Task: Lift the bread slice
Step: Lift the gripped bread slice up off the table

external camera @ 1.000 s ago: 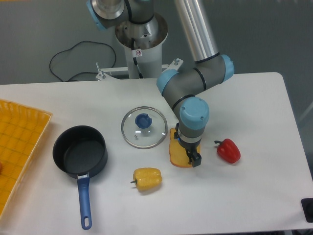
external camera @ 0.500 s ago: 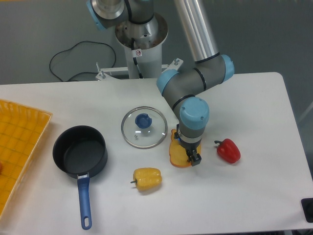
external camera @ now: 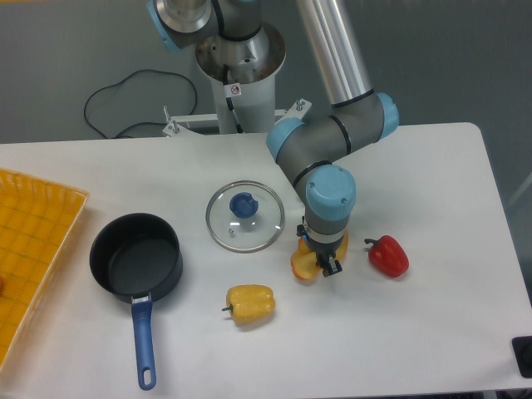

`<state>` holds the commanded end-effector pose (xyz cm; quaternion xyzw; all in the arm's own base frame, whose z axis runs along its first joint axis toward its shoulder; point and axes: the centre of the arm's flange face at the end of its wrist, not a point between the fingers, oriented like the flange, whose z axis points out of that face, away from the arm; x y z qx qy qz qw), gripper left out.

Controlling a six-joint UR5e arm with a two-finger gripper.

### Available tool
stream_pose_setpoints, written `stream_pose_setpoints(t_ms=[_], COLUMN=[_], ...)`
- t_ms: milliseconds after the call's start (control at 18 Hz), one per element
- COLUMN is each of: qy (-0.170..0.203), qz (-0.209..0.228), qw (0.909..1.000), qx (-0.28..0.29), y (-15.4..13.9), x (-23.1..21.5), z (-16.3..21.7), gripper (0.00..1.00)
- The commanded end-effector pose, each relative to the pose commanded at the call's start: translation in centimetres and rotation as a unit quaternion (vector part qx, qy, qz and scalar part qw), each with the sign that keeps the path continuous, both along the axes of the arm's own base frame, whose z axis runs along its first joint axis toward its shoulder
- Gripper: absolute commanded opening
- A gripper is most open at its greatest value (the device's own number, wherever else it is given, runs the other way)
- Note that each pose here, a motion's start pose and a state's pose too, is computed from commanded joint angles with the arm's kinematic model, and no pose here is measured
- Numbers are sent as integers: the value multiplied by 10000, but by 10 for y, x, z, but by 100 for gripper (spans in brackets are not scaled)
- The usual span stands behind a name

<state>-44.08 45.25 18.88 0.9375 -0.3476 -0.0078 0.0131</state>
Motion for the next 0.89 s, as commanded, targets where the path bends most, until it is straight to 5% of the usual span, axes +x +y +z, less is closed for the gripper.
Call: stream_pose_setpoints(t_ms=[889], qy=[-130], qz=[298], qw=[9994], qx=[-80], y=[-5], x=[5], z=[99], gripper=[17])
